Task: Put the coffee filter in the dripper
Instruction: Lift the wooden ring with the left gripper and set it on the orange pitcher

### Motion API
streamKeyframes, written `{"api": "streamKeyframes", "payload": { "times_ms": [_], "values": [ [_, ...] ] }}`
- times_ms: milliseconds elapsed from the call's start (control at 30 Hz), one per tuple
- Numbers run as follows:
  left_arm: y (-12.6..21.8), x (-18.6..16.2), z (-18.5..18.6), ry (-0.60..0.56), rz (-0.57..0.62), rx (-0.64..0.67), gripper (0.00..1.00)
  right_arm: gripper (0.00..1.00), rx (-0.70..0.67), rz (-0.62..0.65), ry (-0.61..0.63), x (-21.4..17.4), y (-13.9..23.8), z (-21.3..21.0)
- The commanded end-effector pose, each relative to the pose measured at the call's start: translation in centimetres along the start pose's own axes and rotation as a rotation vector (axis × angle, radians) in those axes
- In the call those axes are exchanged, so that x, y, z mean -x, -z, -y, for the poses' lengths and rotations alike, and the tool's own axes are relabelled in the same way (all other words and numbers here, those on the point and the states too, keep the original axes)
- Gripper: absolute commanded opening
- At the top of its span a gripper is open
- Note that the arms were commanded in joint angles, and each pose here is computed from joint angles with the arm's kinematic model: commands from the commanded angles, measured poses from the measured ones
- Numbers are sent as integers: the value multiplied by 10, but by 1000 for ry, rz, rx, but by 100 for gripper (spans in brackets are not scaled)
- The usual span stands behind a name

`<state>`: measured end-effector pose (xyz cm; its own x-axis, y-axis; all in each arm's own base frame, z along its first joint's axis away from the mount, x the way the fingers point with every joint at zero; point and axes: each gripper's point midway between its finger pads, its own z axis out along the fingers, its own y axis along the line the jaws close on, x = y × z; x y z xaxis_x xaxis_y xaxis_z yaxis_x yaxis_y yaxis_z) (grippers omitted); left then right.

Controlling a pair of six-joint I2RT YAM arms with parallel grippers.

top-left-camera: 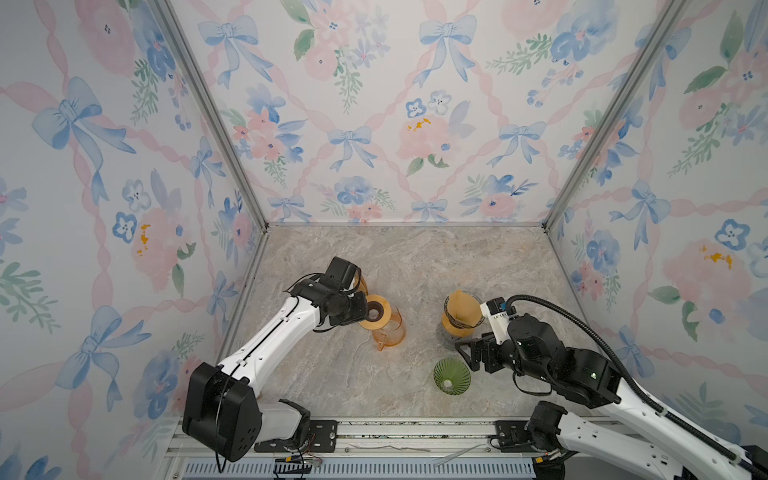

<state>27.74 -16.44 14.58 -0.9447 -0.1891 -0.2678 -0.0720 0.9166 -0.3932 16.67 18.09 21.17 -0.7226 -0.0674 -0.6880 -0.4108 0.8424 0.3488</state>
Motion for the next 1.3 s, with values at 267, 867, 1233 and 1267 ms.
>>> {"api": "streamKeyframes", "payload": {
  "times_ms": [267, 867, 1233, 1267],
  "values": [
    [-23, 7, 34, -102, -36, -20, 28, 93, -17, -30, 4, -2, -1, 4],
    [-40, 1, 30, -116, -84, 3, 30, 93, -20, -40, 11, 2, -4, 3],
    [-44, 2, 34, -125, -93, 0, 31, 93, -25, -44, 3, 0, -5, 5],
    [-45, 2, 33, -126, -95, 2, 31, 93, -26, -43, 2, 0, -4, 6]
  ]
}}
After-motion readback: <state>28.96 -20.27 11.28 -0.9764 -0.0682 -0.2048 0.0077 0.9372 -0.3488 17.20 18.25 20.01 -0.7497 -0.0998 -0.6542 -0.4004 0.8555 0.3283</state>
